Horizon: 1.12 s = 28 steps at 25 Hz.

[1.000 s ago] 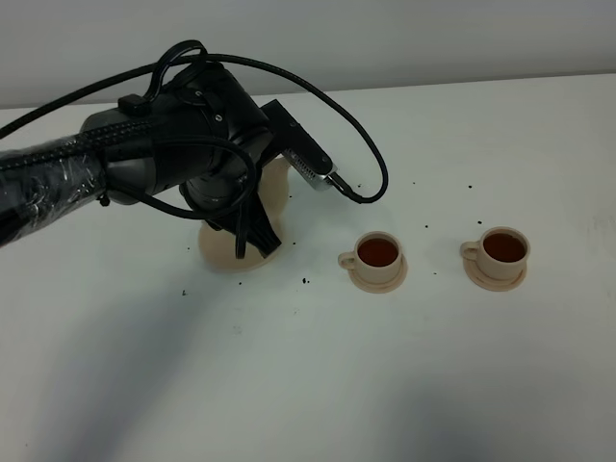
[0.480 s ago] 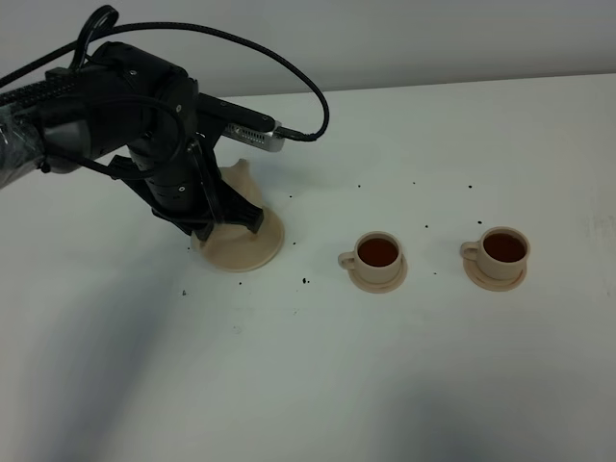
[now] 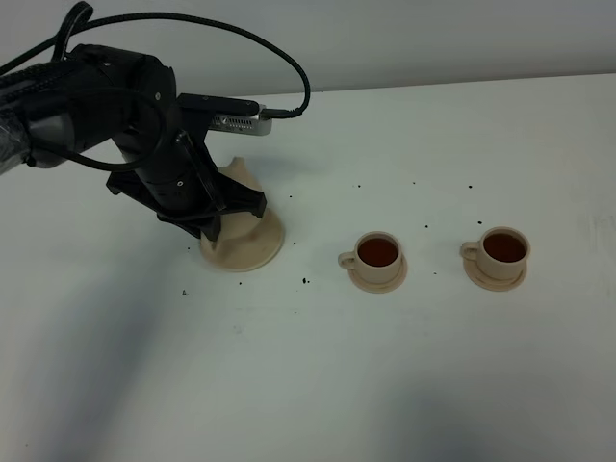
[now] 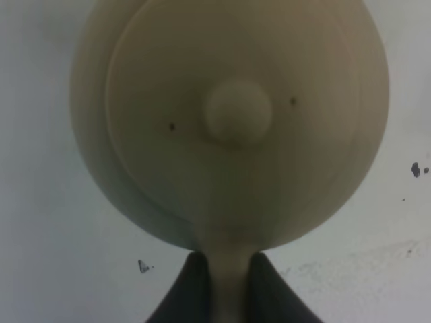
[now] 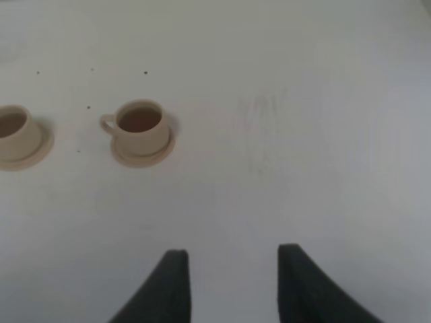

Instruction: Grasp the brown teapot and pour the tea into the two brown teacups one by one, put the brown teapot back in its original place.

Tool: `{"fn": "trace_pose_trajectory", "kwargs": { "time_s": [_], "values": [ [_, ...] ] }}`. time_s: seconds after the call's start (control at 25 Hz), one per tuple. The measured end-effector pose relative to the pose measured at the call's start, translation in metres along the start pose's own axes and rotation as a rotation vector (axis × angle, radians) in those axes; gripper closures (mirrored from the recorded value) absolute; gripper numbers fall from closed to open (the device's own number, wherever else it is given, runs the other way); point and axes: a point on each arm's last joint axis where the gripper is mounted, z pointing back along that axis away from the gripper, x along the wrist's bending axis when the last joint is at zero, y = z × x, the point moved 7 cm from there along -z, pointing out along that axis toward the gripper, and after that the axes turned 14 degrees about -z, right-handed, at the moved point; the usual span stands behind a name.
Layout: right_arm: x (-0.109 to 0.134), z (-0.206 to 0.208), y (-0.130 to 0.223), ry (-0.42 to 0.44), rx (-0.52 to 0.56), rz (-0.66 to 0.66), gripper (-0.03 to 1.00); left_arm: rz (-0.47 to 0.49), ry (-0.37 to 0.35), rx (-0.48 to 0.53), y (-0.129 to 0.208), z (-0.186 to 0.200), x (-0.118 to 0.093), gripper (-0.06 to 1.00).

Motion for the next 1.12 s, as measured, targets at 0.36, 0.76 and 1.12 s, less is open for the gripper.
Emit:
{"fn": "trace_pose_trajectory", "kwargs": {
  "time_s": [0.36, 0.76, 1.12],
  "values": [
    [0.0, 0.0, 0.0, 0.0, 0.0, 0.0, 0.63, 0.031, 0.017, 0.014, -0.002, -0.02, -0.002, 0.8],
    [0.0, 0.0, 0.0, 0.0, 0.0, 0.0, 0.63, 0.036, 0.028, 0.046, 0.0, -0.037, -0.004, 0.8],
    [0.0, 0.0, 0.0, 0.0, 0.0, 0.0, 0.63, 0.022, 0.032, 0.05, 0.0, -0.039, -0.004, 0.79]
  ]
}}
